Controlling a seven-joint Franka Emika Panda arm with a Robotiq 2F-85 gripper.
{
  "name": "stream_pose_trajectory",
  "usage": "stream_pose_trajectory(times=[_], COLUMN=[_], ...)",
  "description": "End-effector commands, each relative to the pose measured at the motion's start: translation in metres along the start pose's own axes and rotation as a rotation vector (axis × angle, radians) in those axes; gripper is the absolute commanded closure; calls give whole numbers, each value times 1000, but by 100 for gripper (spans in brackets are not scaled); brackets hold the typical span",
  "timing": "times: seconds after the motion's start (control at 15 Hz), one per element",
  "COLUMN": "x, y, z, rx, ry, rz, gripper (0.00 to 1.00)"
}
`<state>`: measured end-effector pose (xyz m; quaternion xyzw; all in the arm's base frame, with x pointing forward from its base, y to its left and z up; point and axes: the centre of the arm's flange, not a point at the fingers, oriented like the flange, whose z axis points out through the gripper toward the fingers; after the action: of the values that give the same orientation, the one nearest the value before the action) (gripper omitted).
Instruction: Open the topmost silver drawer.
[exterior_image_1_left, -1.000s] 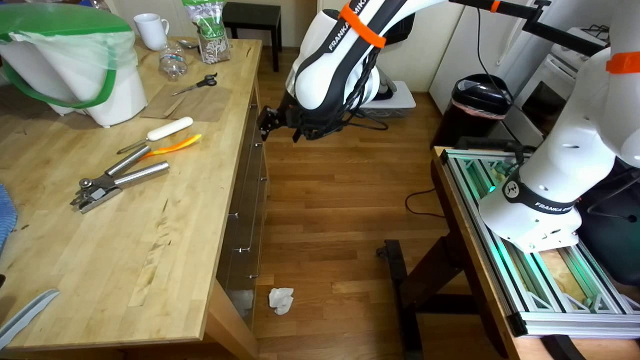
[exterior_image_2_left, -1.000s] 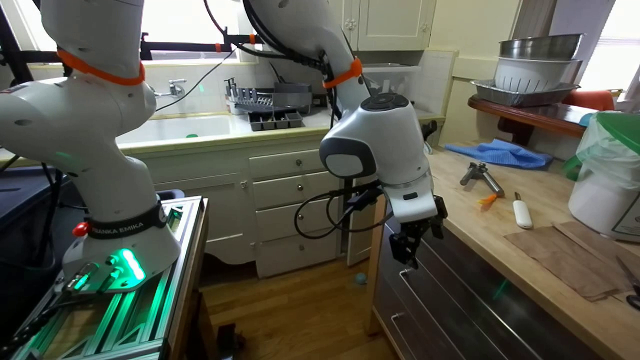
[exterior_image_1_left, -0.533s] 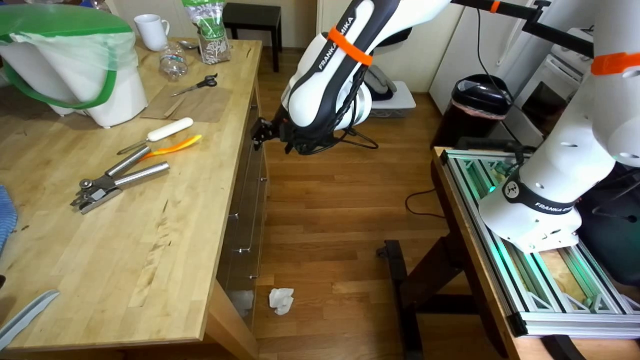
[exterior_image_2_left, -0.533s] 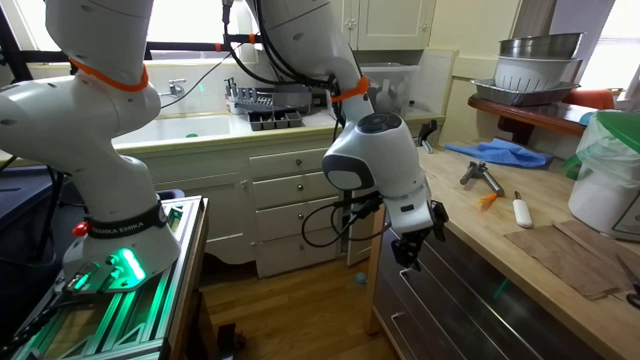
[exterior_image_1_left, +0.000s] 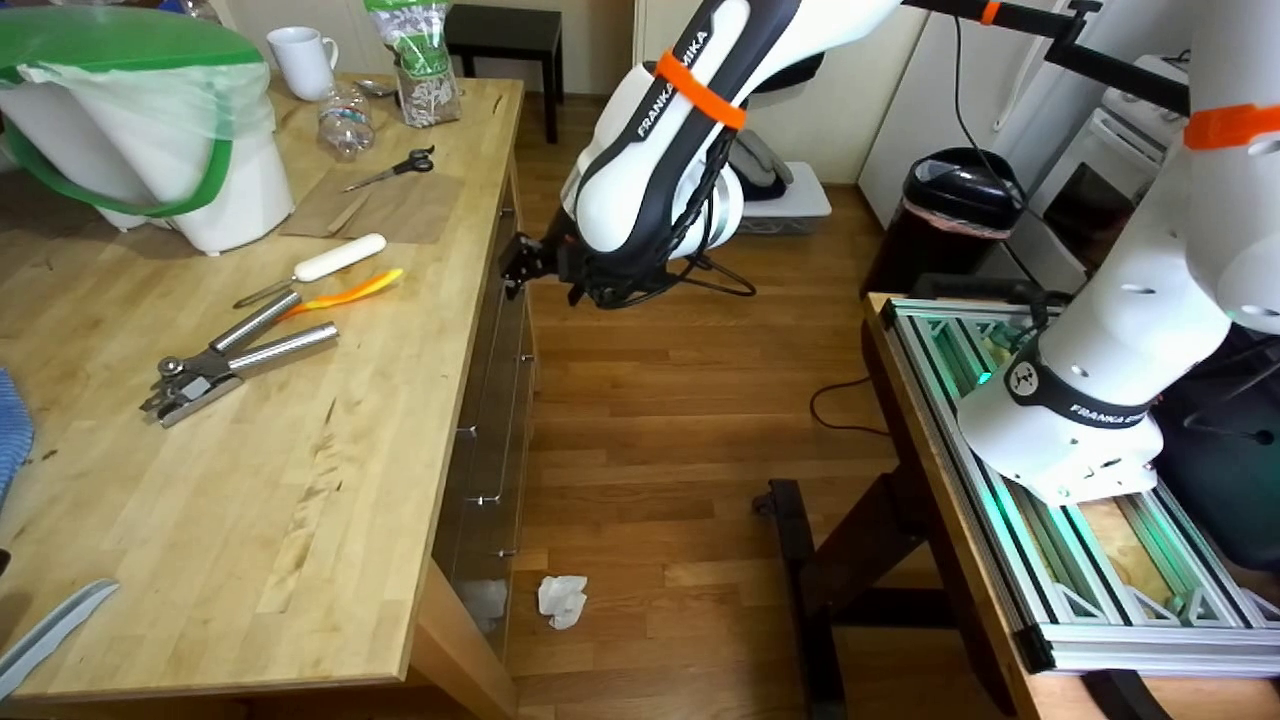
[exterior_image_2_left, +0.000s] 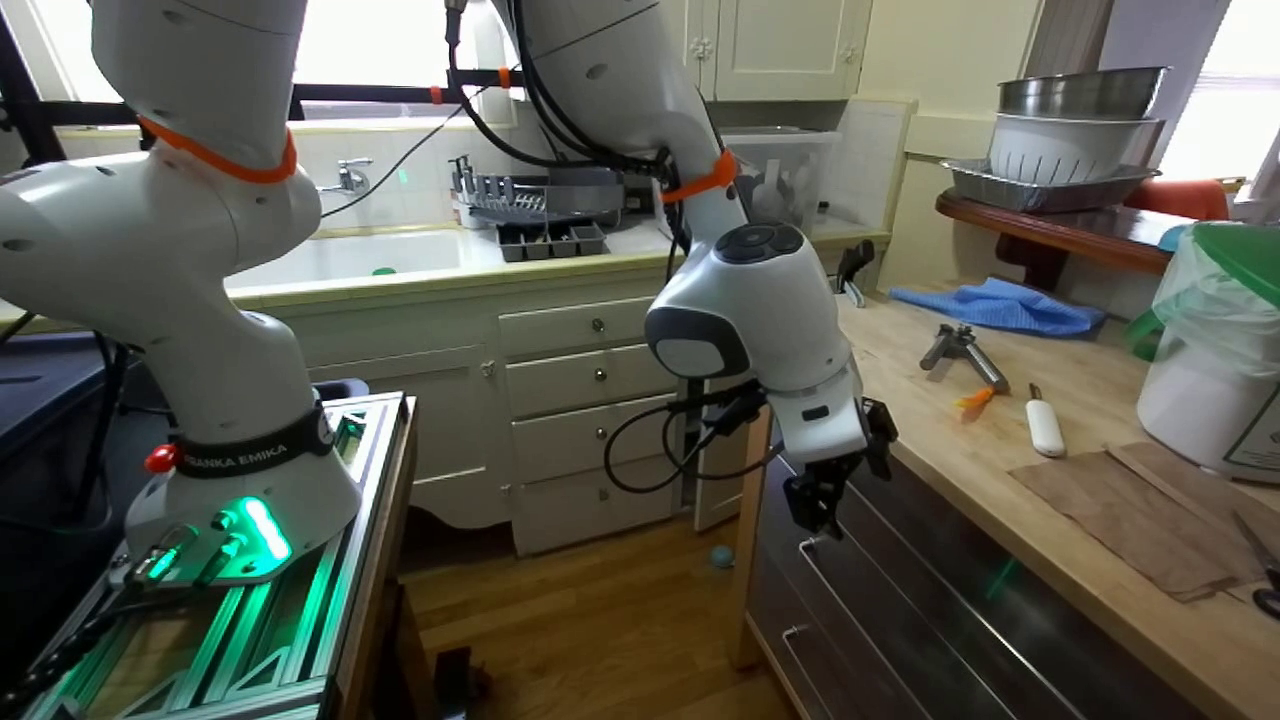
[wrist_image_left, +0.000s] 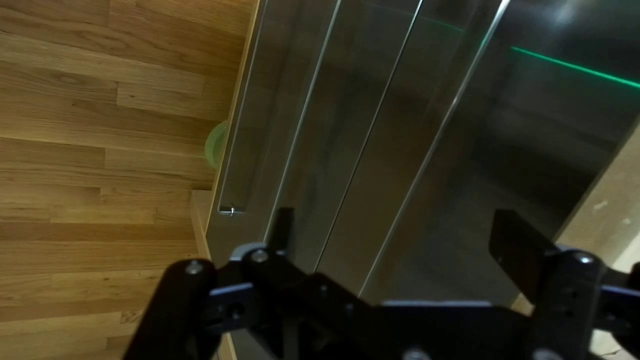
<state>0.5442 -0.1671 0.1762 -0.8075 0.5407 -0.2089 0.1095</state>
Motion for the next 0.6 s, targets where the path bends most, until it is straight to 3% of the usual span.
stream_pose_trajectory(times=[0.0,0.53], x=[-3,-8], y=[3,4], z=[10,22], rx=[11,32], ry=[6,-6], rz=[-11,14], gripper=[0,0])
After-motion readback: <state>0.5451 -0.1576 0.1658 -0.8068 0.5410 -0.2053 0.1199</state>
